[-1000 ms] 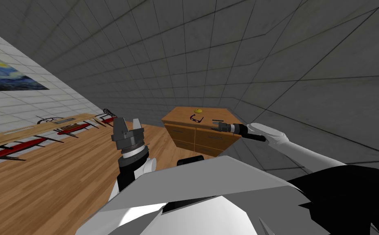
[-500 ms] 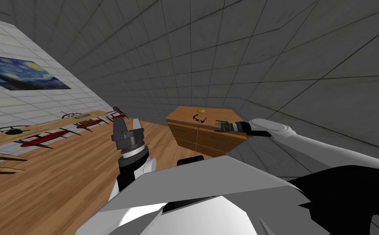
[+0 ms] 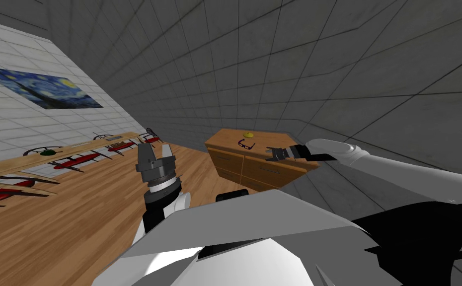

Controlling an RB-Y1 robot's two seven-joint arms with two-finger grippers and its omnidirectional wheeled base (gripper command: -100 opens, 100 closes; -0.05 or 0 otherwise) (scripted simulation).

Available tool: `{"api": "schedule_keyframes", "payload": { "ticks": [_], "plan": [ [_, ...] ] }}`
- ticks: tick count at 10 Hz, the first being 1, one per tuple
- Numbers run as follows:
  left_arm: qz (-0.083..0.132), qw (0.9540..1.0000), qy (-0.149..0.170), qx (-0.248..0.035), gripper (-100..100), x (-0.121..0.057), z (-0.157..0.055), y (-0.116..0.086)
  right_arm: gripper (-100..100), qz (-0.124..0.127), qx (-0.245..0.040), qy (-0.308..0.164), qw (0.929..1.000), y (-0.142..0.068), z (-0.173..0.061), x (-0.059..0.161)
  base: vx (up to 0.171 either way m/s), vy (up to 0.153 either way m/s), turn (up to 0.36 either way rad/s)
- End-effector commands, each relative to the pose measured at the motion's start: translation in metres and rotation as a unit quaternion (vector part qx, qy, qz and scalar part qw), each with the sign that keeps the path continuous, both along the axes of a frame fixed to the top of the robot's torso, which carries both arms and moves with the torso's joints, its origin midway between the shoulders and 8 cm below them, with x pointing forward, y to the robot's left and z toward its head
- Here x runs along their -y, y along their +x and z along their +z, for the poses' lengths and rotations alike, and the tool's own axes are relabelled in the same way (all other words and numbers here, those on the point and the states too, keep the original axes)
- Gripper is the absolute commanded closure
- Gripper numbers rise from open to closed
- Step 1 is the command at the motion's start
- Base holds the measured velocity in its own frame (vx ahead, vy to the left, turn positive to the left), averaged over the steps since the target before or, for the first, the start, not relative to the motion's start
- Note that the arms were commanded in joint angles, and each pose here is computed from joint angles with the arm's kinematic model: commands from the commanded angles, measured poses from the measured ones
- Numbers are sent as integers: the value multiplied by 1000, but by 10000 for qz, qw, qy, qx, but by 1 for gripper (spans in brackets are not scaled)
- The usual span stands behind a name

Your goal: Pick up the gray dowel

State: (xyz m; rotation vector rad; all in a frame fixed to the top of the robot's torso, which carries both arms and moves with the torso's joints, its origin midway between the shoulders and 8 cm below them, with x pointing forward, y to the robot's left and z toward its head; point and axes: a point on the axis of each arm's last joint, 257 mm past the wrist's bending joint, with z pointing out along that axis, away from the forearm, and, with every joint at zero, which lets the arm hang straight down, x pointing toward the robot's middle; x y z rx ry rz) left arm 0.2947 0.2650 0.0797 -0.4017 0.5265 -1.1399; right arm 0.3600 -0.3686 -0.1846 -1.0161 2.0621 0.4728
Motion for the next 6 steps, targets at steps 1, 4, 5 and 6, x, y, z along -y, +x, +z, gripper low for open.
{"api": "schedule_keyframes", "payload": {
  "ticks": [1,4,5,6],
  "plan": [
    [0,10000,0,0,0,0,0,0,-100,-25,-197,-378,9991,-1,-4,22,-9,22,175],
    [0,10000,0,0,0,0,0,0,-100,-1,-384,-941,9948,-2,0,49,-5,16,111],
    [0,10000,0,0,0,0,0,0,-100,-62,-549,-1225,9909,-5,-2,68,-4,16,135],
    [0,10000,0,0,0,0,0,0,-100,-37,-556,-1337,9895,-4,2,72,-3,11,86]
  ]
}}
